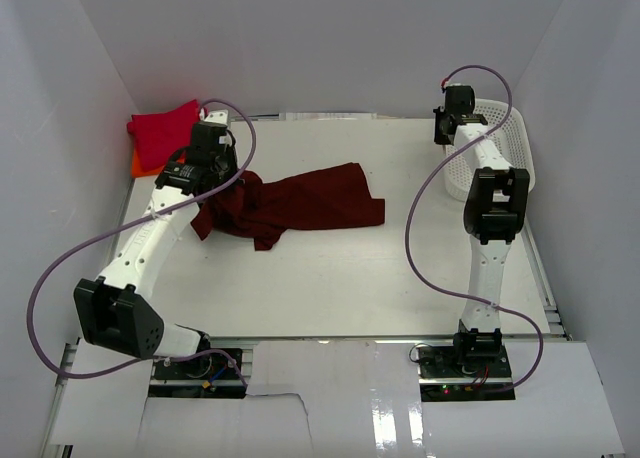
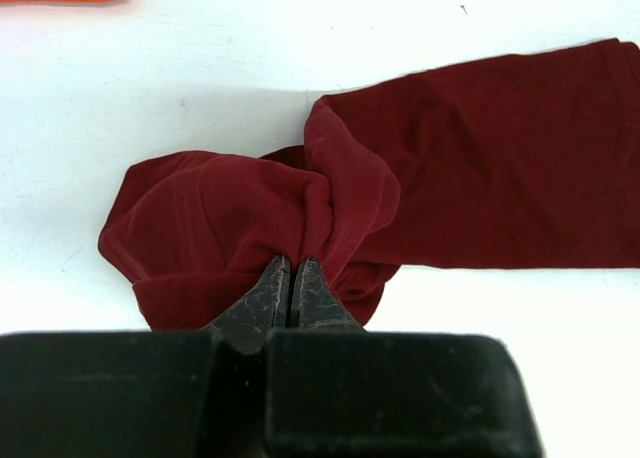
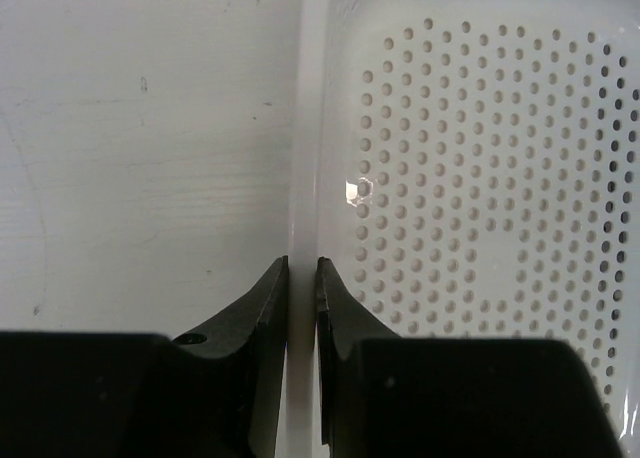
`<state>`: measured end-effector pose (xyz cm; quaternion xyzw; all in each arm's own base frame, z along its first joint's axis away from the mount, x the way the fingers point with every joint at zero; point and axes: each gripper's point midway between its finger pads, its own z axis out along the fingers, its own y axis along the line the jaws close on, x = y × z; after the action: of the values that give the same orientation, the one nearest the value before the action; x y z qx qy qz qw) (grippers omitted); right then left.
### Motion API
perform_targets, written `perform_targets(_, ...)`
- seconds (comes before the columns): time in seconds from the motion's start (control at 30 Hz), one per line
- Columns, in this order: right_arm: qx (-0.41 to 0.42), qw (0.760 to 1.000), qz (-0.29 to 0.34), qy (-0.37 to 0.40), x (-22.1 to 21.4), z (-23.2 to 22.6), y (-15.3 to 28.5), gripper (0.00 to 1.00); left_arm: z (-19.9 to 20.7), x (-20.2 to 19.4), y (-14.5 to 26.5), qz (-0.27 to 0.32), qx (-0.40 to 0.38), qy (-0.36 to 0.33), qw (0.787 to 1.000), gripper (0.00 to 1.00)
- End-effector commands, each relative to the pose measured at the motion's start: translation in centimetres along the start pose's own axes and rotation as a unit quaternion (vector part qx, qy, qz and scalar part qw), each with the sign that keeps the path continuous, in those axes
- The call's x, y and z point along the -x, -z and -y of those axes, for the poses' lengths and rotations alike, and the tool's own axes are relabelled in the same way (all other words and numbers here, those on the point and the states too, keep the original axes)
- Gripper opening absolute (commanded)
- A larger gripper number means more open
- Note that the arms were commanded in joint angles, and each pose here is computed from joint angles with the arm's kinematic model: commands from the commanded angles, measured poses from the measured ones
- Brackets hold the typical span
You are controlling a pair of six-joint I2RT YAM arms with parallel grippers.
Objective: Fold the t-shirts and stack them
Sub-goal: Flatten out the tshirt
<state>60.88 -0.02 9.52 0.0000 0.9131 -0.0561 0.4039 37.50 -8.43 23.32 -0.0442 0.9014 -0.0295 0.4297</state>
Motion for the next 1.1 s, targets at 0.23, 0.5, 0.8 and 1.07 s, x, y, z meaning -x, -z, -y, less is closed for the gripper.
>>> perform_targets(0.23,-0.033,0.999,0.039,0.015,4.1,2.9,1.6,0.29,1.4,0.2,0.0,-0.003,-0.04,-0.002,0.999,0.0)
perform_targets(0.5,0.012,0.992,0.123,0.016,8.7,1.8,8.2,0.92,2.0,-0.2,0.2,-0.01,-0.057,0.001,0.998,0.0)
perform_targets(0.8,0.159,0.975,0.151,0.044,10.7,-5.2,18.2,0.93,2.9,-0.2,1.2,-0.012,-0.086,0.013,0.996,0.0)
perform_targets(1.07,0.295,0.946,0.131,0.031,5.4,-12.5,25.7,0.93,4.5,0.9,2.2,-0.002,-0.124,0.029,0.992,0.0)
